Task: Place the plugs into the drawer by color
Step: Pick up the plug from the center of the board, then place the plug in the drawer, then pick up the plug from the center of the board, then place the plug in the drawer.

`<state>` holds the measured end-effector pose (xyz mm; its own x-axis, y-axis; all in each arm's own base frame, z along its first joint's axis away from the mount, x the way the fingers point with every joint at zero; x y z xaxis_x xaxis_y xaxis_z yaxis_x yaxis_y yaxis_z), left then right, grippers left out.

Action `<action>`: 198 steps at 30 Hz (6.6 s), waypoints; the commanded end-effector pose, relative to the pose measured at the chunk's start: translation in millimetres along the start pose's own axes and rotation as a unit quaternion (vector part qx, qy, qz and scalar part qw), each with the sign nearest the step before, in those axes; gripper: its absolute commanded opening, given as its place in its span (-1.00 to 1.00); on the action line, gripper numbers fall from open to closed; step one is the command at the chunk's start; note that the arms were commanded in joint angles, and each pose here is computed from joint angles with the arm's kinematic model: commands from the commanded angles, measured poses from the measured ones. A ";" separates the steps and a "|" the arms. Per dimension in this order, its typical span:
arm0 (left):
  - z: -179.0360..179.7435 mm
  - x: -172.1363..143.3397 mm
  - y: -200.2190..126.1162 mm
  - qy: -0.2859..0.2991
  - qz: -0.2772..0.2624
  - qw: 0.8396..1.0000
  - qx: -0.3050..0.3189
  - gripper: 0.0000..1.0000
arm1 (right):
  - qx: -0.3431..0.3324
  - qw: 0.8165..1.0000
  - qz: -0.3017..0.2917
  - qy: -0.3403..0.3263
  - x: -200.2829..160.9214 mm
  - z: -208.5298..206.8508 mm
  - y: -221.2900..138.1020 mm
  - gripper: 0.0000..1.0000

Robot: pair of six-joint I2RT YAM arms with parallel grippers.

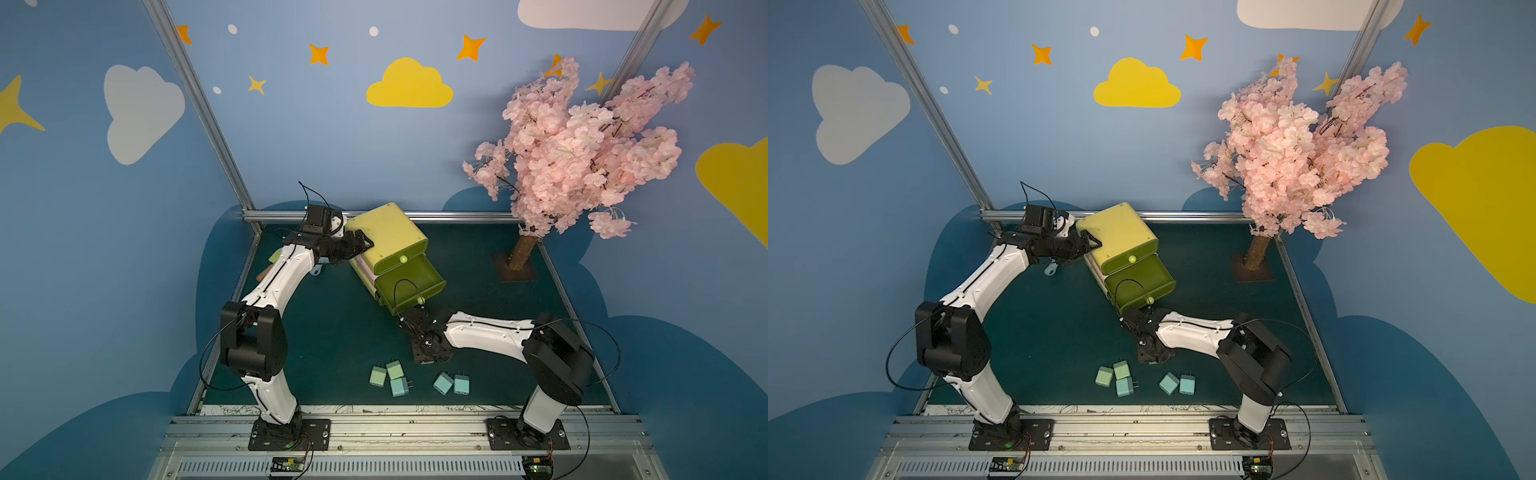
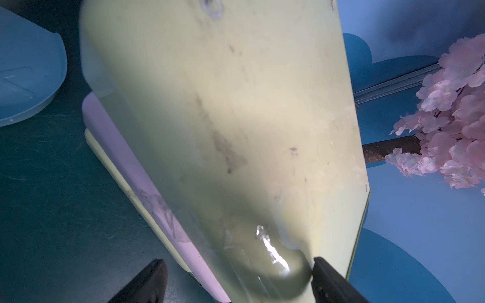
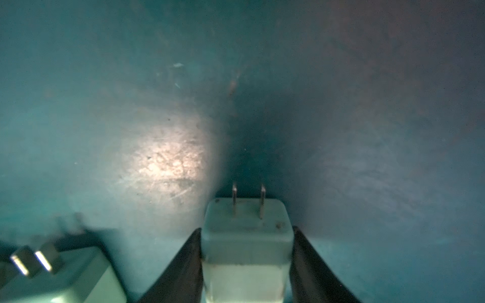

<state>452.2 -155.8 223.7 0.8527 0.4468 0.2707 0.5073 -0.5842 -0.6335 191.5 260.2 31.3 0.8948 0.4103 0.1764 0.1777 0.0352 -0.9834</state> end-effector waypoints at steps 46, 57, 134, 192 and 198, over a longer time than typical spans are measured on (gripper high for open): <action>9.2 21.6 22.3 -0.008 0.006 0.999 0.036 0.74 | 0.095 0.925 -0.212 -0.300 181.0 36.9 -107.3 -0.71; 8.4 21.3 16.4 -0.009 0.001 0.999 0.032 0.74 | 0.086 0.926 -0.196 -0.311 180.9 36.4 -88.1 -0.60; 3.6 16.5 10.9 -0.005 0.000 1.000 0.023 0.74 | 0.072 0.954 -0.126 -0.264 42.8 133.1 -46.2 0.52; 18.4 15.5 24.2 -0.012 0.007 0.999 0.042 0.74 | 0.062 0.943 -0.250 -0.212 196.3 -3.7 -148.3 -0.70; 17.9 15.2 22.9 -0.011 0.006 0.999 0.043 0.74 | 0.085 0.946 -0.220 -0.224 188.5 5.2 -130.7 -0.70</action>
<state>479.9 -153.9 225.7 0.8388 0.4621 0.2880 0.5279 -0.5609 -0.6377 339.3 329.7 195.8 0.4892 0.6514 0.5800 0.4298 0.3986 -0.8102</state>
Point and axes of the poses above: each gripper's point midway between its finger pads, its own y axis out along the fingers, its own z axis along the line the jaws close on, x = y × z, the point moved 1 cm from there along -y, back along the fingers, and after that the axes turned 12 degrees about -y, right-handed, at the moved point
